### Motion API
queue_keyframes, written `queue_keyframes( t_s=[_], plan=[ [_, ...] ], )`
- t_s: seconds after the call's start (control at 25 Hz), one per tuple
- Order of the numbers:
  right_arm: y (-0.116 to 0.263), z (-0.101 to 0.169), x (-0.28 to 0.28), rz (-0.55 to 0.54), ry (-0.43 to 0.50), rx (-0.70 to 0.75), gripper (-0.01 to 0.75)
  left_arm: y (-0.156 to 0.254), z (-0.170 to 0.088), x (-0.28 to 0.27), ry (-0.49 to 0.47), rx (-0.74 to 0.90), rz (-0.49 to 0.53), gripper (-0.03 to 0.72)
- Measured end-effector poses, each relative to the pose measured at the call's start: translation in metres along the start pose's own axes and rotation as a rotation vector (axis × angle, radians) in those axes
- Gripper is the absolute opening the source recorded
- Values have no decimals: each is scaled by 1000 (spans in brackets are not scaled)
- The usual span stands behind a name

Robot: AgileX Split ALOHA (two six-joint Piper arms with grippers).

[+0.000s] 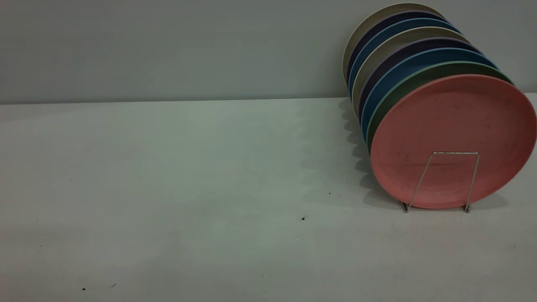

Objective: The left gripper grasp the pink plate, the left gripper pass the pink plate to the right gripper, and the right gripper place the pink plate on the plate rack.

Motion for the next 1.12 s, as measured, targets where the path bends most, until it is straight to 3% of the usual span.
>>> queue_keyframes(
  t_s=[0.48,1.12],
  plan=[
    [1,-1,-8,-73,18,12,566,7,-3,-18,0,44,-201,446],
    [1,0,-8,-73,13,14,566,7,-3,-19,0,45,-207,446]
  ],
)
Point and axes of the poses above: a point on each arm's last joint axis where the gripper is mounted, x pointing out along that axis toward the gripper, z along the wrist's bending axis when the last joint is at zero, y = z × x, the point moved 7 cm from there along x, pointing out along that axis toward the gripper, and after that the axes turned 8 degrees about x, right-handed, at the moved point
